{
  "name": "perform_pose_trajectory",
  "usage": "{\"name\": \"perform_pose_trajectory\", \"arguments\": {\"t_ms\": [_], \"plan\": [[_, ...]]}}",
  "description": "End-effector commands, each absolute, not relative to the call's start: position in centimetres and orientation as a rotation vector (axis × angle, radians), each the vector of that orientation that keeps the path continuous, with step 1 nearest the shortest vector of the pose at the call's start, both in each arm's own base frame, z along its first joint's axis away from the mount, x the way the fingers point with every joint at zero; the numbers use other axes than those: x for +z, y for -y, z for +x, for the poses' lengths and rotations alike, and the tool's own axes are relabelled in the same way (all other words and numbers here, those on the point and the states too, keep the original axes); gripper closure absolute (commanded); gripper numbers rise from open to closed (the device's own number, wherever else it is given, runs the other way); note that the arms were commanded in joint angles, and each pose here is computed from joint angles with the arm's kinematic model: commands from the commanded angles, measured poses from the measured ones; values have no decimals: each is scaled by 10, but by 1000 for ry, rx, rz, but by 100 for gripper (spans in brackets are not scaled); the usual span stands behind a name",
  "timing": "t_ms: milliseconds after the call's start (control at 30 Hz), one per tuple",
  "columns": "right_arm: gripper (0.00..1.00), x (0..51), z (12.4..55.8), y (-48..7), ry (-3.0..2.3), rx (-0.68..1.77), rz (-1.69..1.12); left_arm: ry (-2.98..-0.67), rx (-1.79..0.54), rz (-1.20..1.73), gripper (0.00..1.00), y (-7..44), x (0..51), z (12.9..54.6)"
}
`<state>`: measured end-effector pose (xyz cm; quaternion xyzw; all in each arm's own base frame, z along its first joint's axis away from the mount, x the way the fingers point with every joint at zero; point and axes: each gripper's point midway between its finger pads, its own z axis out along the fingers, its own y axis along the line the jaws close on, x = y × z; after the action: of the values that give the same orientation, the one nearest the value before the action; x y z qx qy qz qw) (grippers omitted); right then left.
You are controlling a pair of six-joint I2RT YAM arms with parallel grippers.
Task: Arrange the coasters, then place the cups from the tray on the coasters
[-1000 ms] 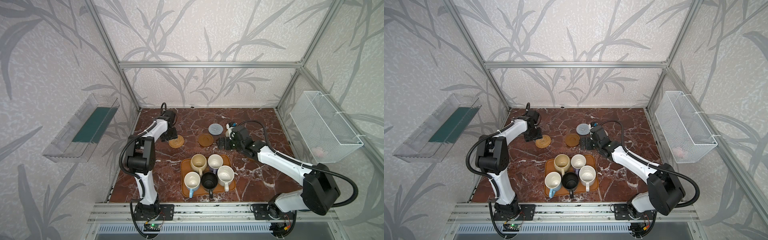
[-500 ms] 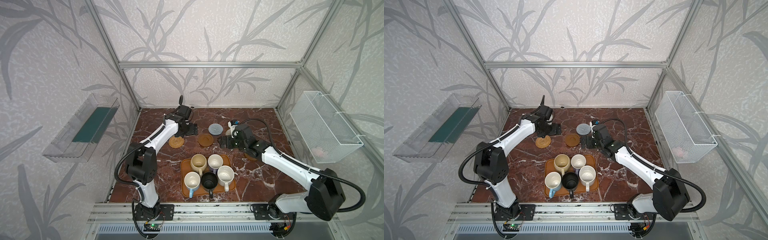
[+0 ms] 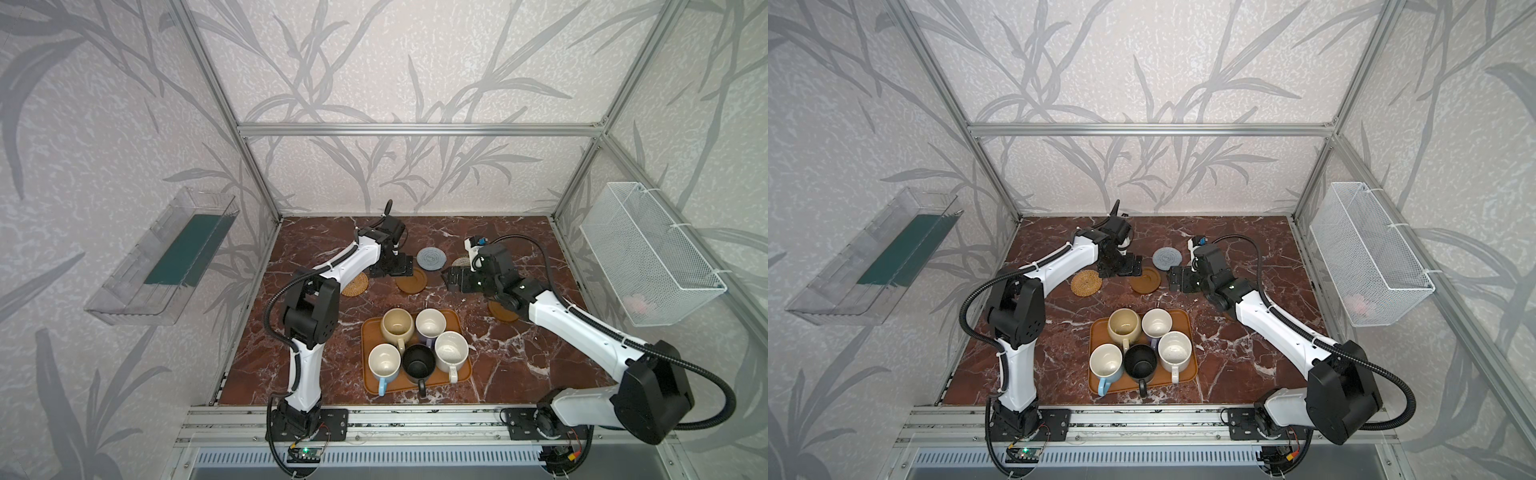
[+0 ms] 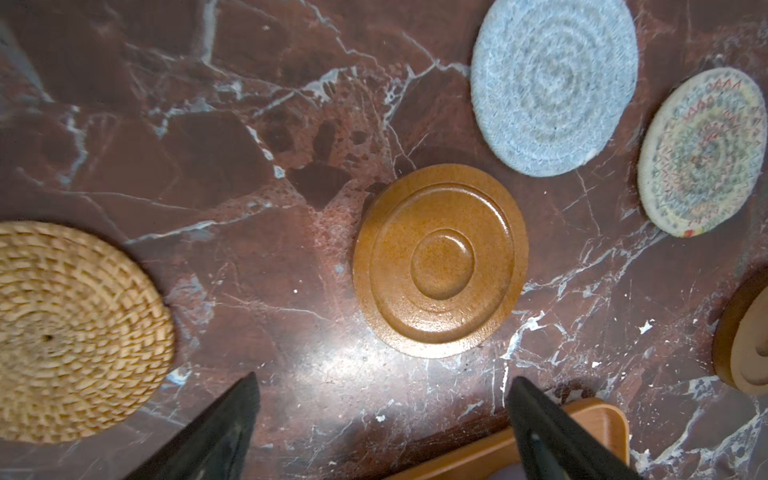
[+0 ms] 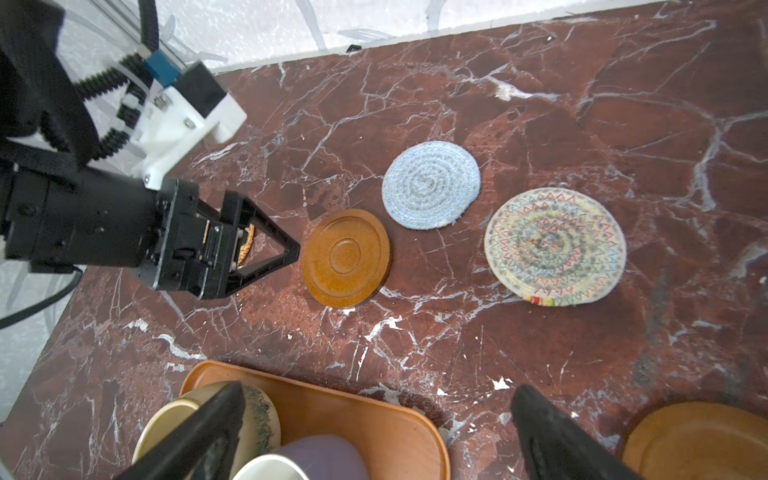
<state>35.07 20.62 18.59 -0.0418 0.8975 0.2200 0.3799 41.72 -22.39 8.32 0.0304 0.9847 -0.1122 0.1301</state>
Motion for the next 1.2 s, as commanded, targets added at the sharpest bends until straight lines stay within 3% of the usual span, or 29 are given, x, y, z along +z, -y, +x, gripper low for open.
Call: {"name": "perform_pose_trajectory", "arguments": {"t_ms": [0,467,733,1167], "plan": [[1,188,347,-202,-2285,591,-89,-2865,-337,119,11,235,81,423],[1,174,351,-195,-2295,617,-71,-2936,-37,191,28,231,48,428],[1,168,352,-193,-2301,629,-61,-2959,-35,188,32,235,31,428],[1,164,351,-194,-2309,665,-50,-2953,148,131,48,209,28,428]]}}
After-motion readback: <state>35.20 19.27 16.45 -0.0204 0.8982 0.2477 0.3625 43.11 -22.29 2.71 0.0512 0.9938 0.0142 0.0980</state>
